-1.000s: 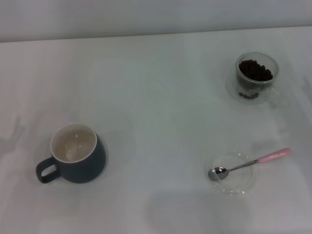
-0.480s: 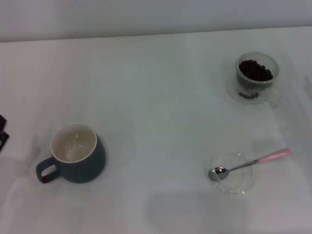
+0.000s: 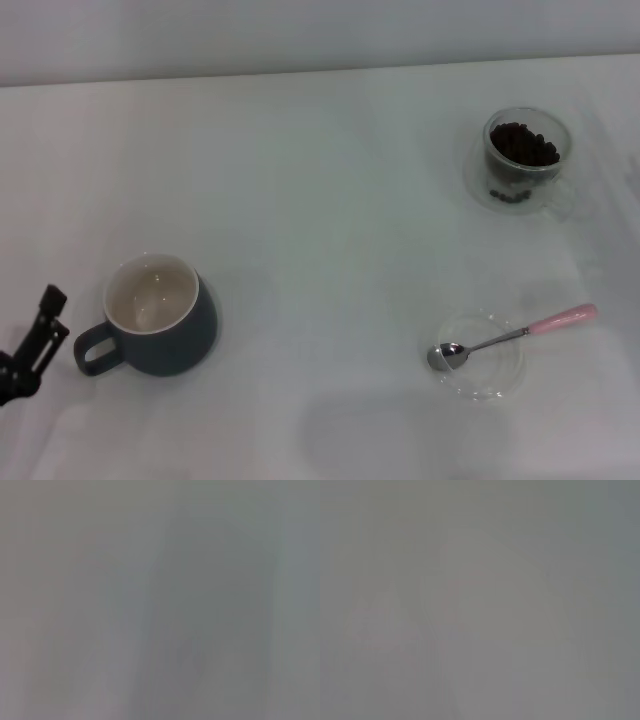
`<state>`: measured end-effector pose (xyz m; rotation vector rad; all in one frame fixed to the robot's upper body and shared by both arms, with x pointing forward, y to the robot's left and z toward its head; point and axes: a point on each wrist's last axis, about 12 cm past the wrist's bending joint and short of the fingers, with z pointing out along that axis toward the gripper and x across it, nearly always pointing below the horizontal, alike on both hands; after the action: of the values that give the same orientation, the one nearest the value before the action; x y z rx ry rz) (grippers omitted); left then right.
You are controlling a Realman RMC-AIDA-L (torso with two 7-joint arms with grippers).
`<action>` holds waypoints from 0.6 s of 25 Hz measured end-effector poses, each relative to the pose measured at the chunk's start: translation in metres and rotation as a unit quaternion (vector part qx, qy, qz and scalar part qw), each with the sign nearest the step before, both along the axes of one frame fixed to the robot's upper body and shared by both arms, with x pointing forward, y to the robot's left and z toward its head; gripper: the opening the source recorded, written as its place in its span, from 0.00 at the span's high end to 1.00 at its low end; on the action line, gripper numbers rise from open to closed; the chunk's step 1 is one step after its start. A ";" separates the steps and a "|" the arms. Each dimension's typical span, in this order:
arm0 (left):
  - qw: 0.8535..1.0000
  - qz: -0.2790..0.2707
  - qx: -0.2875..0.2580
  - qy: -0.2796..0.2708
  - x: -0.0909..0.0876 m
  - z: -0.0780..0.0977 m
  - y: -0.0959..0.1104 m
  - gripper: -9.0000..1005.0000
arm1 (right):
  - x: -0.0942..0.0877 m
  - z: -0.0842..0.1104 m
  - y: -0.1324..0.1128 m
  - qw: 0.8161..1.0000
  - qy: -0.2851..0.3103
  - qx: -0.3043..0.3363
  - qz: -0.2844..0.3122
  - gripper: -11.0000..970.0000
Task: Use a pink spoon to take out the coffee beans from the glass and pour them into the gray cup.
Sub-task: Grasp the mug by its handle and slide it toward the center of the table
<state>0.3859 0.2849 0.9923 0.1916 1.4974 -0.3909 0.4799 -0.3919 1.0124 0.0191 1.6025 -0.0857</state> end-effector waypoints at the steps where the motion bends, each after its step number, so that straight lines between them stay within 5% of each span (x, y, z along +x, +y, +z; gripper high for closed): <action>1: 1.000 0.000 -0.002 0.003 -0.004 -0.001 -0.001 0.14 | 0.000 0.000 0.000 1.000 0.000 0.000 0.000 0.11; 15: 0.997 -0.033 0.001 0.067 -0.037 -0.018 -0.011 0.14 | 0.011 0.002 0.002 1.000 0.007 -0.002 0.001 0.11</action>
<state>0.3486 0.2741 0.9748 0.2212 1.6264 -0.4623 0.4909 -0.3900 1.0139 0.0134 1.6168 -0.0874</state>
